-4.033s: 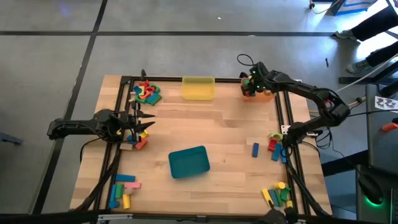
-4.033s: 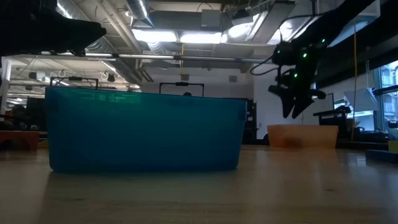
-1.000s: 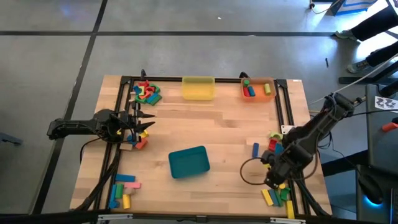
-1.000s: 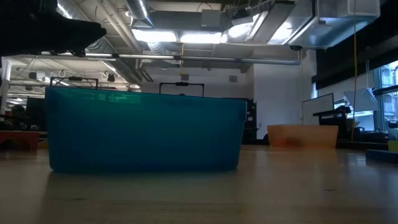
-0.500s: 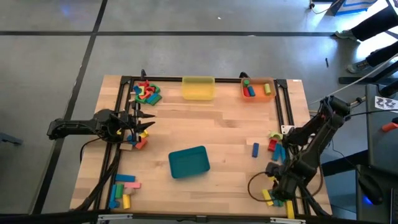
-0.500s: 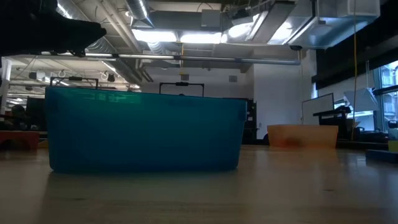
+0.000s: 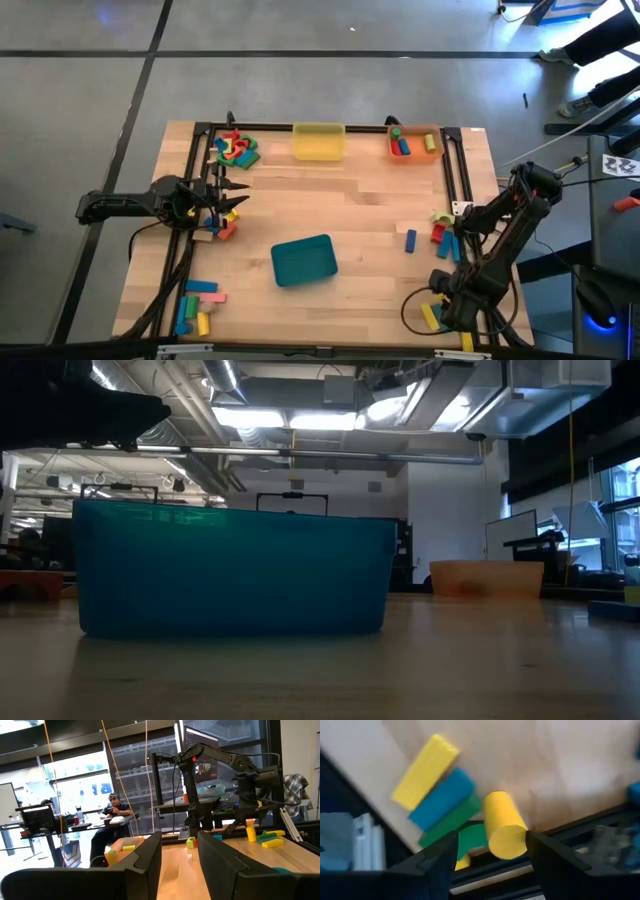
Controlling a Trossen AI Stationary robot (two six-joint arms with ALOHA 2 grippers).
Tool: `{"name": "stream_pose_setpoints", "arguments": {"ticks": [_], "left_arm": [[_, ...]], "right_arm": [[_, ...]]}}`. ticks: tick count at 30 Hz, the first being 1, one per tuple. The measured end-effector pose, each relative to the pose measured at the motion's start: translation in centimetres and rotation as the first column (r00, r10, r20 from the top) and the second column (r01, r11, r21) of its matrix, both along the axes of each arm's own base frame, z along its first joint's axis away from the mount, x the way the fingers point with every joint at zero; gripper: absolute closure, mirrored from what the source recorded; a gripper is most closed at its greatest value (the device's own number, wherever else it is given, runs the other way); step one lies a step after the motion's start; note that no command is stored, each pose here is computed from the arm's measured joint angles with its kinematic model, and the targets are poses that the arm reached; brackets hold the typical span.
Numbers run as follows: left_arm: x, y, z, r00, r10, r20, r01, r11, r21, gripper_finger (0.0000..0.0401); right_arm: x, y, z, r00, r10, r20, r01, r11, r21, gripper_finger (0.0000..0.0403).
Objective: Sort blocks by size
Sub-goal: Put the yellow cylindrical block into the orange bin
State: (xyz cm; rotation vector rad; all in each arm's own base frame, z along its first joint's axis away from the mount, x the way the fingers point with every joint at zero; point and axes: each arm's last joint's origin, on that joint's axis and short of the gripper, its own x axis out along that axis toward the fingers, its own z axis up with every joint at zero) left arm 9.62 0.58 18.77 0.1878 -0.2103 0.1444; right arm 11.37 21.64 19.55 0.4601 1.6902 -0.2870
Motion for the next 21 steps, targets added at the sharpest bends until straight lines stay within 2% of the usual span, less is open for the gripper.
{"name": "stream_pose_setpoints", "arguments": {"ticks": [3, 15, 18, 21], "left_arm": [[0.00, 0.00, -0.01, 1.000, -0.001, 0.000, 0.001, 1.000, -0.001, 0.0290], [0.00, 0.00, 0.00, 1.000, 0.000, 0.000, 0.000, 1.000, 0.000, 0.0290], [0.00, 0.00, -0.01, 1.000, -0.001, 0.000, 0.001, 1.000, -0.003, 0.0290], [0.00, 0.00, 0.00, 1.000, -0.001, 0.000, 0.001, 1.000, -0.003, 0.0290]], "right_arm": [[-0.09, -0.15, -0.49, 1.000, -0.005, -0.016, 0.004, 0.999, -0.033, 0.0167], [-0.14, -0.22, -0.23, 0.998, -0.053, -0.025, 0.053, 0.998, -0.035, 0.0167], [-0.15, -0.01, -0.20, 0.980, -0.189, -0.070, 0.187, 0.982, -0.027, 0.0167], [-0.20, 0.21, -0.14, 0.910, -0.392, -0.138, 0.389, 0.920, -0.049, 0.0167]]}}
